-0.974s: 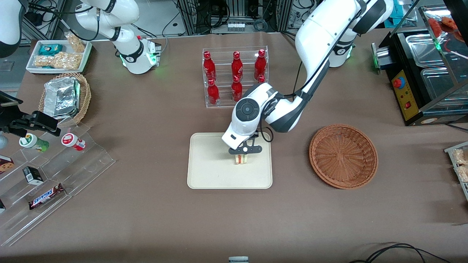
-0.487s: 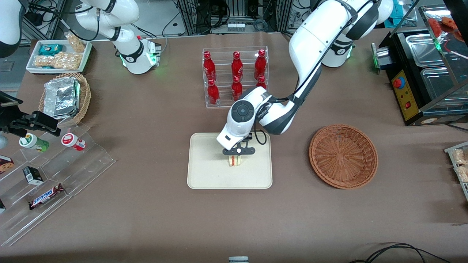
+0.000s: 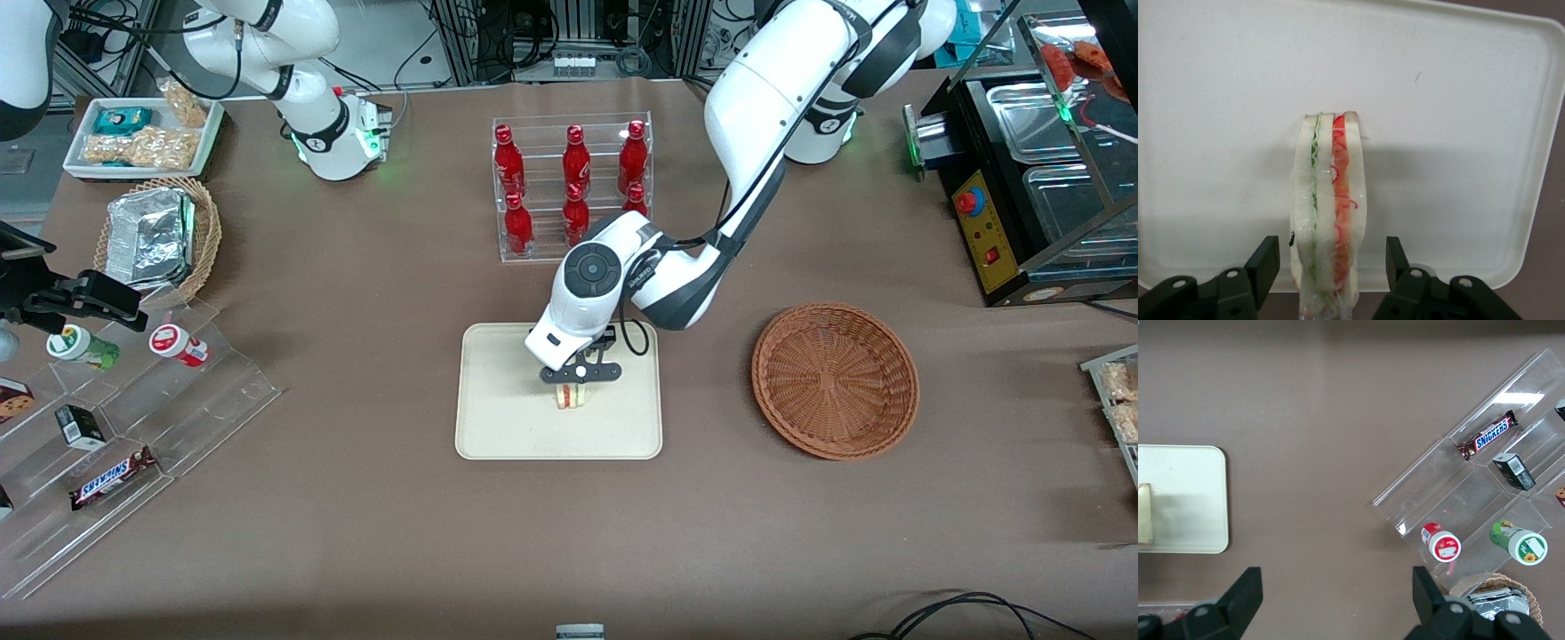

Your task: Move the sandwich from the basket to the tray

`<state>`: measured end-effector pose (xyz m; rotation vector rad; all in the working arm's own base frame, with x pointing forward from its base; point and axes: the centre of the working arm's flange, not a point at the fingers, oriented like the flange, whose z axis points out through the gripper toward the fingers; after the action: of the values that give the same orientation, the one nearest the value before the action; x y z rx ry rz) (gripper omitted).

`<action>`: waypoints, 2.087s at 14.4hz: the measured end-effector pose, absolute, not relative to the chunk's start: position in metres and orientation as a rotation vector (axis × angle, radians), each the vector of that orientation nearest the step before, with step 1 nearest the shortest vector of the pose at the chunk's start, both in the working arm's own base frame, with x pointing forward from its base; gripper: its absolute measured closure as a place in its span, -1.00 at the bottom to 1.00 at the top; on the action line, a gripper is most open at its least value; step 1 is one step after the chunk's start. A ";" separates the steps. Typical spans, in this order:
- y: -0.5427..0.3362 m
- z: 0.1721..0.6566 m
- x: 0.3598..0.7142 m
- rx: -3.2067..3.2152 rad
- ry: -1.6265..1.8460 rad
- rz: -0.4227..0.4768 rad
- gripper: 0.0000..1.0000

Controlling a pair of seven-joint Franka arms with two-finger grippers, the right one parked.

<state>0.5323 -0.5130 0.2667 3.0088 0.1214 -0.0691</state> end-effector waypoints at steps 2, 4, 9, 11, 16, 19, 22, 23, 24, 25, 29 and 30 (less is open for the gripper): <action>-0.501 0.293 0.541 3.046 0.143 -0.080 -0.71; -0.469 0.352 0.557 3.089 0.205 -0.085 -1.00; -0.337 0.495 0.572 3.166 0.267 -0.216 -1.00; -0.271 0.531 0.573 3.181 0.263 -0.322 -1.00; -0.088 0.589 0.566 3.145 0.277 -0.541 -1.00; -0.046 0.594 0.560 3.137 0.331 -0.563 -1.00; -0.032 0.596 0.547 3.153 0.314 -0.575 -1.00; -0.028 0.601 0.543 3.153 0.284 -0.563 -1.00; -0.025 0.607 0.539 3.153 0.232 -0.547 -1.00; -0.024 0.611 0.537 3.153 0.168 -0.533 -1.00; -0.021 0.619 0.546 3.200 0.074 -0.381 -1.00; -0.021 0.622 0.548 3.204 0.067 -0.343 -1.00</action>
<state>0.5476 -0.0215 0.6221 3.2043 0.0671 -0.3431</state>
